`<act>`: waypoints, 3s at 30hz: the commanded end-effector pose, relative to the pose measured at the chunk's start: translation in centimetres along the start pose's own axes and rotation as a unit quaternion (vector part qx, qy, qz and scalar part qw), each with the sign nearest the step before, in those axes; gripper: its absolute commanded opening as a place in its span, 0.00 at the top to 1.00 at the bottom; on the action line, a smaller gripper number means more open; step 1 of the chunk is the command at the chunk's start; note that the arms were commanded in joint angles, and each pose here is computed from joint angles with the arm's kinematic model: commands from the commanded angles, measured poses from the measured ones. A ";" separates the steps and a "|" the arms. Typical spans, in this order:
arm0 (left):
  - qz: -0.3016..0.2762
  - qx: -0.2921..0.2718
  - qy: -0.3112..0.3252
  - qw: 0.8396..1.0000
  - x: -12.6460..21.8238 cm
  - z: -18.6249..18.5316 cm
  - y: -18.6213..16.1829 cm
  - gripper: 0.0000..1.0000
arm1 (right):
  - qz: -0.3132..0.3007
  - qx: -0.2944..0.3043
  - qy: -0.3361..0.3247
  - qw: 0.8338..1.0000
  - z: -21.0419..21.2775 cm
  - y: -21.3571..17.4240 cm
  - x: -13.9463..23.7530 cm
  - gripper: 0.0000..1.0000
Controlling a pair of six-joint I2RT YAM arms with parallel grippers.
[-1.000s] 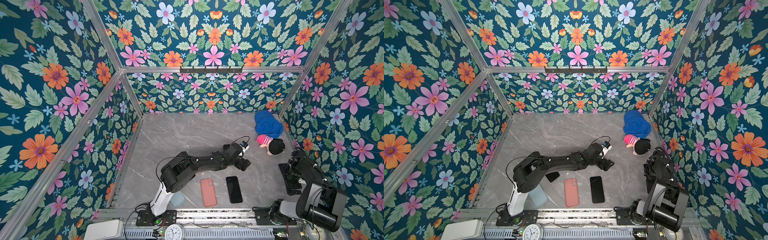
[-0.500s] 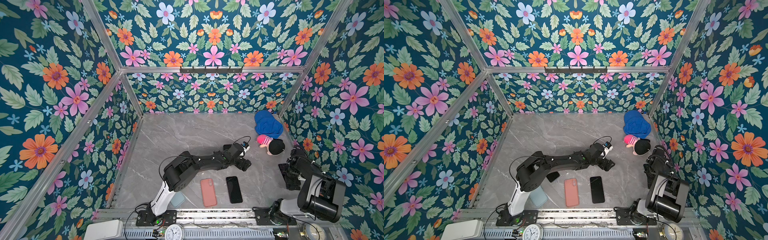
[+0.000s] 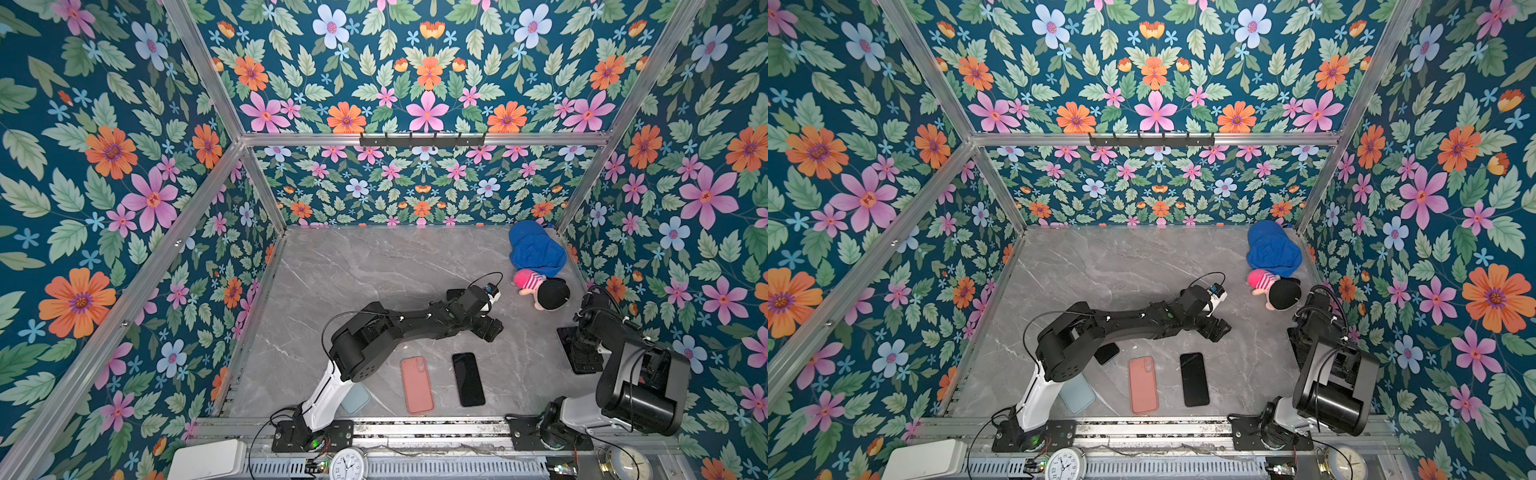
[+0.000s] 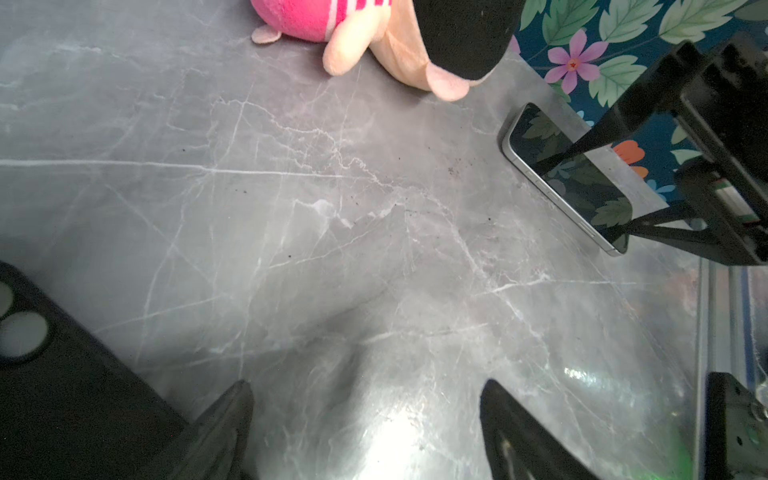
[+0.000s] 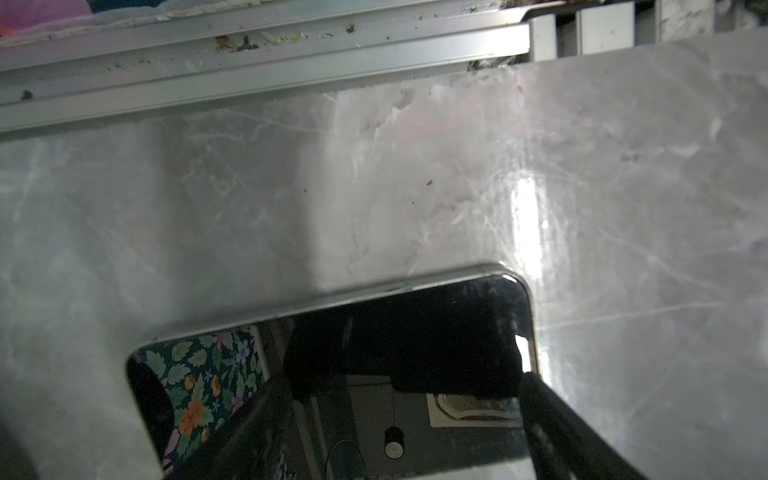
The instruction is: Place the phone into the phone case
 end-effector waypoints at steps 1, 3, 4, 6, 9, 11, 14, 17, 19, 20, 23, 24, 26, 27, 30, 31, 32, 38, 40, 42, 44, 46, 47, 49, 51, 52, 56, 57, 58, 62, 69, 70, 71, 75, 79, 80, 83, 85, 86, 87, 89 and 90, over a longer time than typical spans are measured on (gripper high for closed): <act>0.008 -0.002 0.004 1.000 -0.1 0.1 -0.2 0.13 | 0.067 0.005 -0.021 0.998 -1.2 -2.2 -0.5 0.15; 0.010 -0.001 0.004 1.000 -0.1 0.1 -0.3 0.13 | 0.073 0.001 -0.024 0.997 -1.3 -2.4 -0.5 0.14; 0.011 -0.001 0.005 1.000 -0.1 0.2 -0.4 0.13 | 0.077 -0.003 -0.027 0.997 -1.4 -2.5 -0.4 0.13; 0.013 -0.001 0.006 1.000 0.0 0.2 -0.4 0.13 | 0.085 -0.015 -0.041 0.995 -2.1 -2.9 -0.3 0.09; 0.015 -0.003 0.007 1.000 0.0 0.2 -0.4 0.13 | 0.103 -0.051 -0.053 0.992 -3.2 -3.6 -0.2 0.04; 0.018 -0.004 0.007 1.000 0.0 0.2 -0.4 0.13 | 0.103 -0.066 -0.052 0.991 -3.3 -3.6 0.1 0.03; 0.023 -0.005 0.007 1.000 0.2 0.2 -0.6 0.12 | 0.088 -0.082 -0.048 0.992 -3.5 -2.7 0.9 0.01; 0.028 -0.004 0.008 1.000 0.3 0.3 -1.0 0.13 | 0.080 -0.106 -0.032 0.991 -3.8 -2.1 0.9 0.01; 0.029 -0.006 0.008 1.000 0.6 0.3 -1.1 0.12 | 0.071 -0.116 -0.026 0.990 -3.9 -1.9 0.4 0.01; 0.030 -0.006 0.009 0.999 0.7 0.3 -1.2 0.12 | 0.072 -0.117 -0.025 0.990 -3.9 -1.9 0.2 0.01; 0.030 -0.007 0.012 0.999 0.9 0.4 -1.4 0.13 | 0.087 -0.112 -0.023 0.990 -3.2 -2.4 -0.5 0.02; 0.028 -0.007 0.012 1.000 1.0 0.4 -1.3 0.12 | 0.088 -0.108 -0.023 0.990 -3.0 -2.4 -0.5 0.03; 0.028 -0.006 0.011 1.000 1.1 0.4 -1.4 0.12 | 0.089 -0.102 -0.022 0.991 -2.7 -2.3 -0.8 0.05; 0.029 -0.007 0.012 0.999 1.1 0.4 -1.4 0.12 | 0.090 -0.100 -0.021 0.991 -2.5 -2.3 -0.8 0.07; 0.027 -0.006 0.014 1.000 1.1 0.5 -1.4 0.13 | 0.093 -0.086 -0.014 0.992 -2.1 -2.3 -0.9 0.11; 0.025 -0.007 0.014 1.000 1.2 0.4 -1.2 0.12 | 0.095 -0.080 -0.012 0.992 -1.9 -2.4 -0.9 0.12; 0.025 -0.006 0.014 1.000 1.1 0.4 -1.3 0.13 | 0.096 -0.072 -0.010 0.993 -1.7 -2.5 -0.9 0.13; 0.023 -0.005 0.012 1.000 1.1 0.4 -1.2 0.13 | 0.096 -0.019 -0.007 0.995 -0.8 -3.6 -0.6 0.18; 0.021 -0.005 0.011 1.000 1.1 0.4 -1.1 0.12 | 0.099 -0.004 -0.010 0.995 -0.6 -4.2 -0.7 0.20; 0.021 -0.004 0.012 1.000 1.2 0.5 -1.1 0.12 | 0.102 0.008 -0.016 0.995 -0.5 -4.7 -0.8 0.20; 0.019 -0.003 0.012 1.000 1.3 0.6 -1.0 0.12 | 0.103 0.019 -0.018 0.994 -0.3 -5.2 -0.8 0.22; 0.016 -0.001 0.013 1.000 1.4 0.8 -1.0 0.12 | 0.103 0.030 -0.020 0.994 -0.1 -5.8 -0.8 0.23; 0.016 0.000 0.013 1.000 1.5 0.9 -1.1 0.13 | 0.103 0.033 -0.019 0.994 0.1 -6.0 -0.7 0.23; 0.014 0.000 0.013 1.000 1.6 0.9 -1.1 0.13 | 0.098 0.044 -0.015 0.994 0.6 -6.4 -0.4 0.23; 0.013 0.001 0.013 1.000 1.7 1.0 -1.1 0.12 | 0.092 0.053 -0.011 0.994 1.1 -6.9 0.0 0.23; 0.013 0.002 0.014 1.000 1.7 1.1 -1.1 0.13 | 0.090 0.057 -0.009 0.994 1.4 -7.2 0.2 0.23; 0.012 0.002 0.013 1.000 1.8 1.1 -1.2 0.13 | 0.084 0.082 -0.004 0.993 2.2 -8.8 0.7 0.24; 0.012 0.003 0.012 1.000 1.8 1.1 -1.2 0.12 | 0.082 0.087 -0.005 0.993 2.4 -9.2 0.7 0.24; 0.012 0.004 0.013 1.000 1.8 1.3 -1.2 0.13 | 0.081 0.093 -0.006 0.992 2.6 -9.6 0.7 0.24; 0.013 0.005 0.014 1.000 1.9 1.4 -1.3 0.12 | 0.076 0.116 -0.004 0.990 3.1 -10.6 1.6 0.26; 0.009 0.004 0.010 1.000 2.1 1.2 -1.2 0.13 | 0.005 0.124 0.046 0.991 3.0 -7.0 6.5 0.24; 0.009 0.004 0.009 1.000 2.1 1.2 -1.1 0.12 | -0.007 0.114 0.055 0.992 3.0 -6.1 7.0 0.24; 0.007 0.004 0.008 1.000 2.1 1.1 -1.0 0.13 | -0.008 0.100 0.064 0.993 3.2 -5.3 7.2 0.24; 0.010 0.004 0.006 1.000 2.1 1.1 -1.2 0.13 | -0.028 0.037 0.057 0.997 3.4 -1.6 7.3 0.24; 0.012 0.003 0.005 1.000 2.2 1.0 -1.2 0.13 | -0.048 -0.030 0.013 0.998 2.5 1.0 6.7 0.24; 0.013 0.003 0.005 1.000 2.2 1.0 -1.2 0.13 | -0.045 -0.045 0.004 0.998 2.3 1.3 6.4 0.23; 0.018 0.004 0.005 1.000 2.0 1.1 -1.3 0.13 | -0.035 -0.079 -0.014 0.996 1.6 1.8 5.1 0.23; 0.020 0.004 0.004 1.000 2.0 1.0 -1.3 0.12 | -0.033 -0.093 -0.025 0.995 1.2 1.8 4.4 0.23; 0.021 0.004 0.004 1.000 1.9 1.0 -1.3 0.13 | -0.031 -0.099 -0.028 0.994 1.2 1.8 4.2 0.23; 0.023 0.005 0.004 1.000 1.9 1.0 -1.3 0.13 | -0.029 -0.103 -0.031 0.994 1.1 1.6 4.0 0.23; 0.024 0.006 0.002 1.000 1.8 0.9 -1.3 0.13 | -0.029 -0.112 -0.041 0.992 0.9 1.6 3.6 0.23; 0.024 0.007 0.002 1.000 1.8 0.9 -1.2 0.13 | -0.030 -0.119 -0.048 0.991 0.7 1.7 3.4 0.23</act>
Point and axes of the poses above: each gripper's point midway between its finger pads, its own x axis back along the fingers, its own z axis along the line the jaws close on, y = z × x, the point moved 3 cm from there along x, back along the fingers, and after that the axes turned 5 degrees about -x, right-handed, at the moved point
